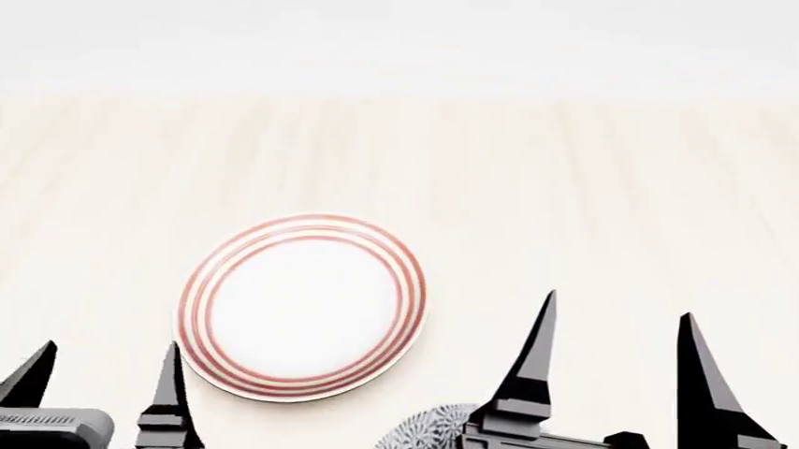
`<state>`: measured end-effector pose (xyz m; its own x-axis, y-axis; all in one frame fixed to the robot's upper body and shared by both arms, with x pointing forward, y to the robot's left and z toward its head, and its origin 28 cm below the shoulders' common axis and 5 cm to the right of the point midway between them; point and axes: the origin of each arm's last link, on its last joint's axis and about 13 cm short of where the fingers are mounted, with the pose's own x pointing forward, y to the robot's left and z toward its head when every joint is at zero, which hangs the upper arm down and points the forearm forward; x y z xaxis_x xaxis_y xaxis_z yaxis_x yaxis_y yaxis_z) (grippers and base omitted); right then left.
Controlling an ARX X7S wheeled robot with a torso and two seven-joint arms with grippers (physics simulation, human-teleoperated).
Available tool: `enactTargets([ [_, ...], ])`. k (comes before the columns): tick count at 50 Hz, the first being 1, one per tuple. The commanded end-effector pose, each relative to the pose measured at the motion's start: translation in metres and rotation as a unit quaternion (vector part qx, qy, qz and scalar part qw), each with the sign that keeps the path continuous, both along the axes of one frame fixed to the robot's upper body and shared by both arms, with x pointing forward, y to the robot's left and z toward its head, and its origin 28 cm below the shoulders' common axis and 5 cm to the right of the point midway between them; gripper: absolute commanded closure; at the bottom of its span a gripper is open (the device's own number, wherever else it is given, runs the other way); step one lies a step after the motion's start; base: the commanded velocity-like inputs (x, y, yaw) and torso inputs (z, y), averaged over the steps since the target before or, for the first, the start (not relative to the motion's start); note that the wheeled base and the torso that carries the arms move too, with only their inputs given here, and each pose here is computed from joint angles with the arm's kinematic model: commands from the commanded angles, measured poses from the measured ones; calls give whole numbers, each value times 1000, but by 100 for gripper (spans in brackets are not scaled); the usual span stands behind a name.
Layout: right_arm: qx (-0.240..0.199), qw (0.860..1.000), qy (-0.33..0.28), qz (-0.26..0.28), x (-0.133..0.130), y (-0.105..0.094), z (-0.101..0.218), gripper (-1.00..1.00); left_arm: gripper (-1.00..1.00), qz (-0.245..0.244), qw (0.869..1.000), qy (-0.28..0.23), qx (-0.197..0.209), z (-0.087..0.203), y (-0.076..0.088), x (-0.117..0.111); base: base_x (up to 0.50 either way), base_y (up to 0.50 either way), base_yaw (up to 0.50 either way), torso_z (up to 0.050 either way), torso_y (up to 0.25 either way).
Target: Put the bowl on the plate.
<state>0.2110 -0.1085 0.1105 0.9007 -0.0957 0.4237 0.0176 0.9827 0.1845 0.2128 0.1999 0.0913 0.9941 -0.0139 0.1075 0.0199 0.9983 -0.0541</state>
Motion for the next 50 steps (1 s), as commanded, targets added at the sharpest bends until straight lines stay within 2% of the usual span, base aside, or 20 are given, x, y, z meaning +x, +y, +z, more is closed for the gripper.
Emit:
enactTargets([
  [1,-4,1000,-9,1,-2,-1,4,-100,-100,-127,981,136,-49,-17,-27,6,0,0,0,0,0],
  [2,-4,1000,-9,2,-2,-1,3,-100,-100,-153,973,156,-67,-19,-32,6,0,0,0,0,0],
  [5,-5,1000,-10,4,-3,0,4,-100,-100,-175,967,170,-79,-18,-37,5,0,0,0,0,0],
  [6,-5,1000,-11,6,-4,0,5,-100,-100,-187,961,180,-95,-17,-39,4,0,0,0,0,0],
  [12,-6,1000,-15,9,-5,0,7,-100,-100,-221,948,198,-117,-12,-47,6,0,0,0,0,0],
  [18,-6,1000,-17,11,-5,0,7,-100,-100,-256,923,237,-162,-10,-53,8,0,0,0,0,0],
  [30,-8,1000,-15,13,-5,1,6,-100,-100,-274,911,250,-183,-2,-60,4,0,0,0,0,0],
  [37,-9,1000,-14,13,-5,1,4,-100,-100,-276,909,251,-187,1,-62,5,0,0,0,0,0],
  [50,-8,1000,-13,14,-5,1,4,-100,-100,-258,893,320,-186,-5,-66,9,0,0,0,0,0],
])
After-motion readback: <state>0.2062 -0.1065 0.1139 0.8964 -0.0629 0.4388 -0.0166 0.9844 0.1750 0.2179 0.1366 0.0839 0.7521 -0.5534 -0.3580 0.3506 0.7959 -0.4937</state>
